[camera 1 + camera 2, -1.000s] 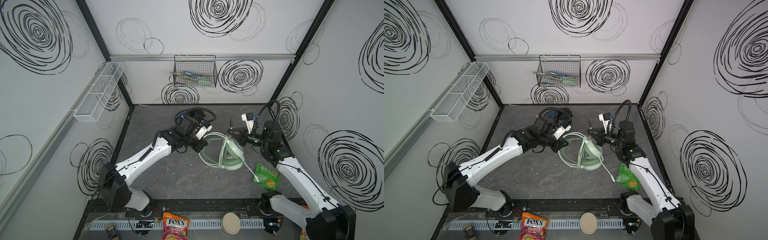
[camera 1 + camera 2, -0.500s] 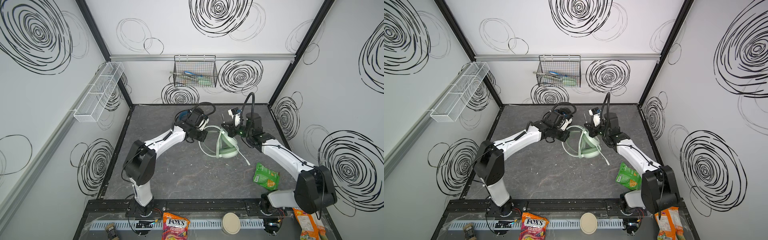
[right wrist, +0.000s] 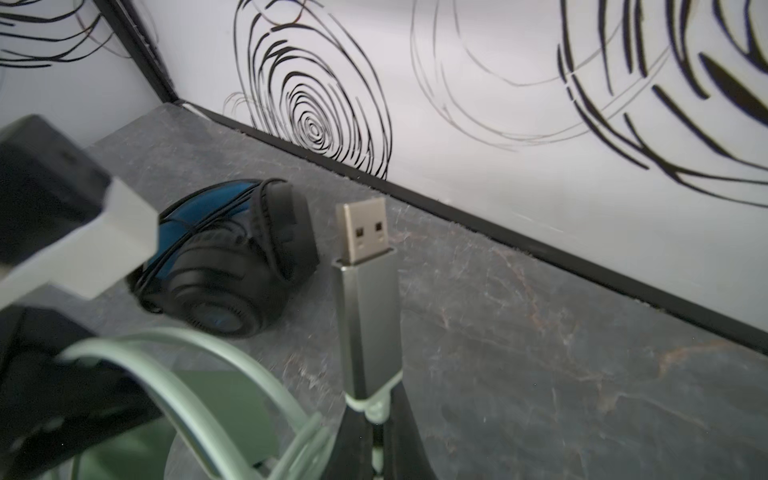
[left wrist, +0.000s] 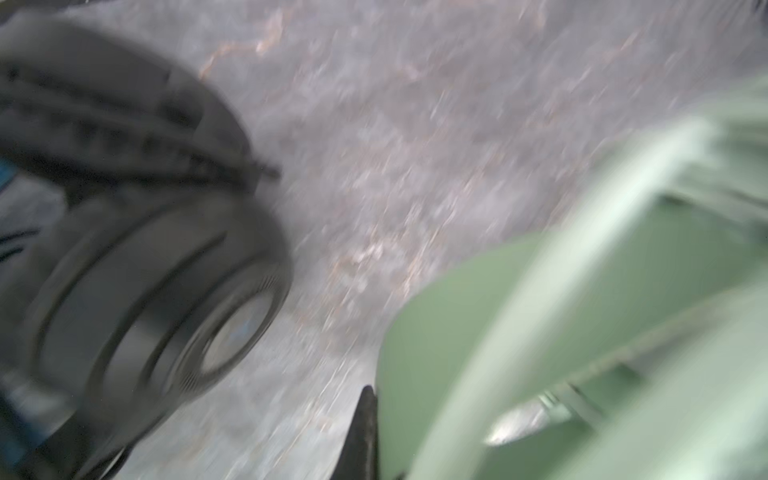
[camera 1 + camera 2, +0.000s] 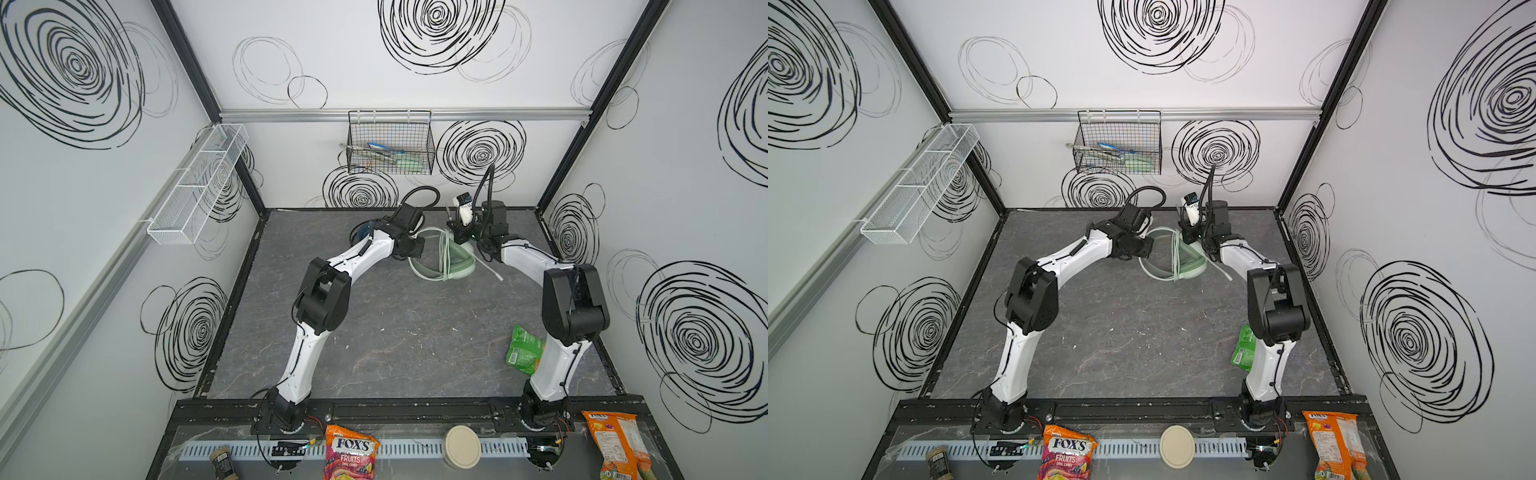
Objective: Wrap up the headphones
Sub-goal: 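Lower the wrapped headset onto the table with both grippers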
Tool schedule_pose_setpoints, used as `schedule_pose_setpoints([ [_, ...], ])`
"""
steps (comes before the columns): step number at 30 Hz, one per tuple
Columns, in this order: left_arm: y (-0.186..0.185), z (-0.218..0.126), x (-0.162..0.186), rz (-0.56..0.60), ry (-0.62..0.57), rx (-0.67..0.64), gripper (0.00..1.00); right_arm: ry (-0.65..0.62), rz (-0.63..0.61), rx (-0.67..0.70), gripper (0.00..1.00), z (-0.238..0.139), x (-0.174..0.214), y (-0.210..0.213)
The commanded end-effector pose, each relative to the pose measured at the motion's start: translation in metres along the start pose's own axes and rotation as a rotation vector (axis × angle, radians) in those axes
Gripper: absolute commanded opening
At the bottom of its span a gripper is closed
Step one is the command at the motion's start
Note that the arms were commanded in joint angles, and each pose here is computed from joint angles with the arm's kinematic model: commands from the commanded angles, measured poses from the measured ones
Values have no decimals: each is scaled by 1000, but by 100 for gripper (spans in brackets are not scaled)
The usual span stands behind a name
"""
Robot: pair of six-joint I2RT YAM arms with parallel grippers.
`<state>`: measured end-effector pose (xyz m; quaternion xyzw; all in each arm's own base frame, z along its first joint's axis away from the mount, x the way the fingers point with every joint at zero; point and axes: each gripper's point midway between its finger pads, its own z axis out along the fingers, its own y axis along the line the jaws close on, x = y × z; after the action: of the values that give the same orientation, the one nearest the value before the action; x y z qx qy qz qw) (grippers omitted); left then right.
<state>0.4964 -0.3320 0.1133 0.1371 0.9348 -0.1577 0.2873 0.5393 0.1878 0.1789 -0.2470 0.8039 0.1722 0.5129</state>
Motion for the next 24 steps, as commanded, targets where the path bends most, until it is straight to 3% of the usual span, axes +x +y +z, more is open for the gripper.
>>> schedule_pose_setpoints([
  [1,-25,-9,-65,-163,-213,76,0,-25,-22,-42,5,23,-9,-1],
  [9,-8,37,-81,-248,-259,37,0,-23,44,-4,5,61,2,-42],
  [19,3,69,-75,-209,-252,66,0,-23,125,36,9,77,17,-72],
  [24,3,88,-61,-219,-218,69,0,0,132,15,14,79,29,-66],
])
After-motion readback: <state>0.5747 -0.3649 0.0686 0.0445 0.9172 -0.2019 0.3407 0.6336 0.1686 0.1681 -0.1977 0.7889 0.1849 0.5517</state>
